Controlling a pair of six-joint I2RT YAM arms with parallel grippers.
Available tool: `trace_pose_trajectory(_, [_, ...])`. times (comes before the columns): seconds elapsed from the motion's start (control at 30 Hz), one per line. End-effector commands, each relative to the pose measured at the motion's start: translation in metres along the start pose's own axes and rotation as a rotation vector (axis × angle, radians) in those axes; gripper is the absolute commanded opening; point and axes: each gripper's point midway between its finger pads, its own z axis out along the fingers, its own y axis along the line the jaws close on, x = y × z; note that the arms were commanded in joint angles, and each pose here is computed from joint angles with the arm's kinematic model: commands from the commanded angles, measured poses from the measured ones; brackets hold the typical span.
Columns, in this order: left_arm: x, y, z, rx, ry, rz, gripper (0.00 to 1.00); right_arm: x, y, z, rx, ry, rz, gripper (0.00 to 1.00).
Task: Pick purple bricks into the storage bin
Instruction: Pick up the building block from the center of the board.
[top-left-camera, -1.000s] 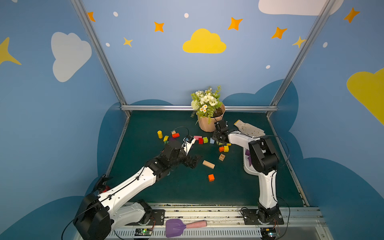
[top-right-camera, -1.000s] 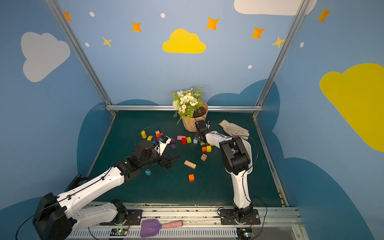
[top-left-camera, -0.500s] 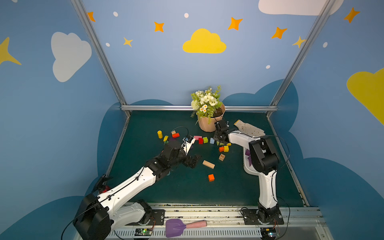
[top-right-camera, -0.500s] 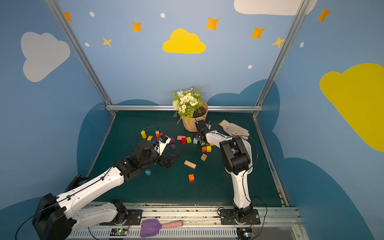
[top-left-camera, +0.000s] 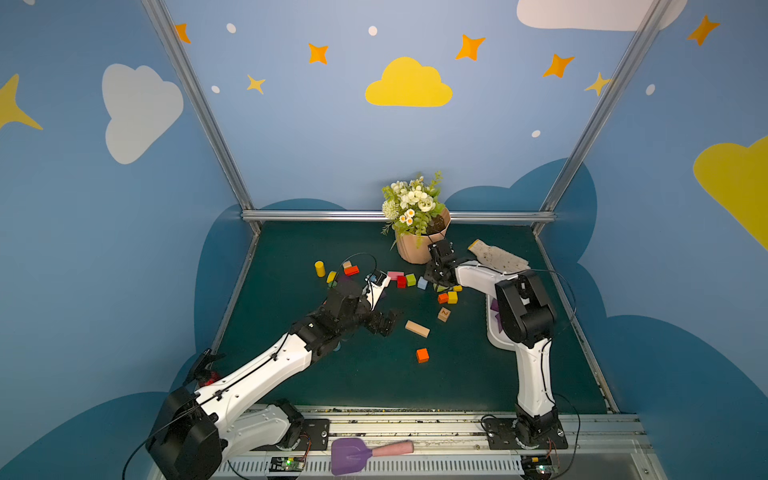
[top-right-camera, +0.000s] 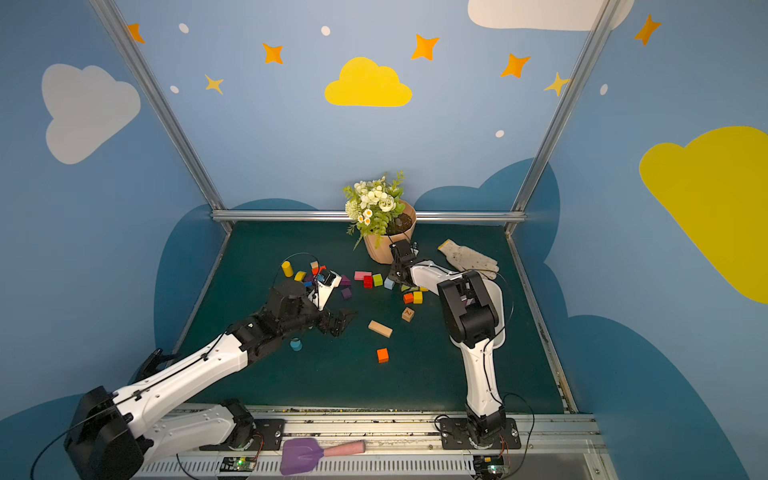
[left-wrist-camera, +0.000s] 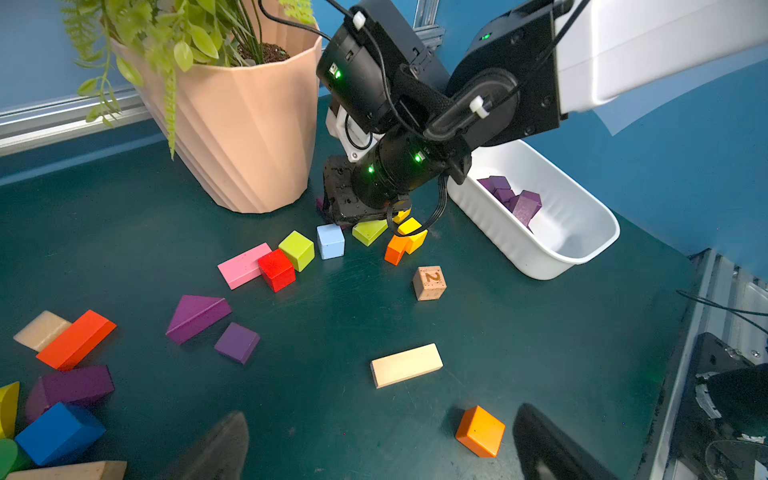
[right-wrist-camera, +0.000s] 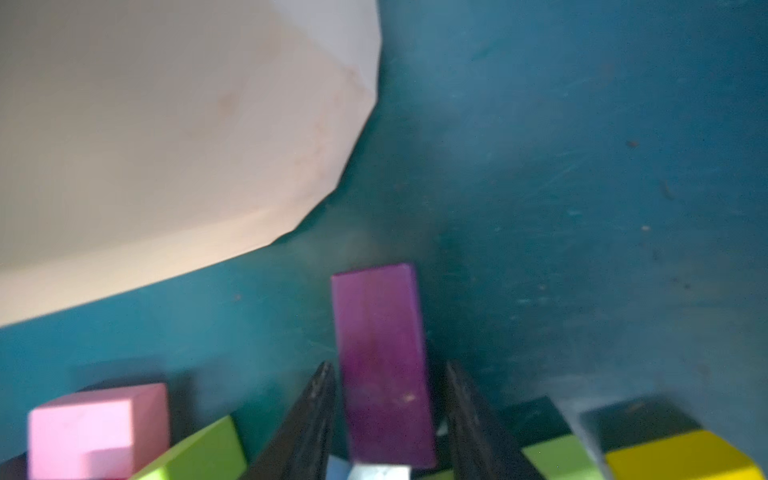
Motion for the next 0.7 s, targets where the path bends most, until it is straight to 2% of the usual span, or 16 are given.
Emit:
trace_pose_trajectory(0.0, [-0.009,-0.001,-0.004,0.006,-0.031,0.001,1.0,0.008,-0.005,0.007,0.045,0.053,-0.029,0.45])
trace_pose_trajectory(0.3, [-0.008,-0.001,-0.004,0.007,-0.028,-0.001,1.0,0.022,-0.027,0.009,0.164,0.114,-0.037,0.42])
trace_pose_trajectory(0.67, [-0.008,0.0,-0.004,0.003,-0.028,0.0,1.0,0.011,-0.025,-0.003,0.147,0.071,-0.038,0.29])
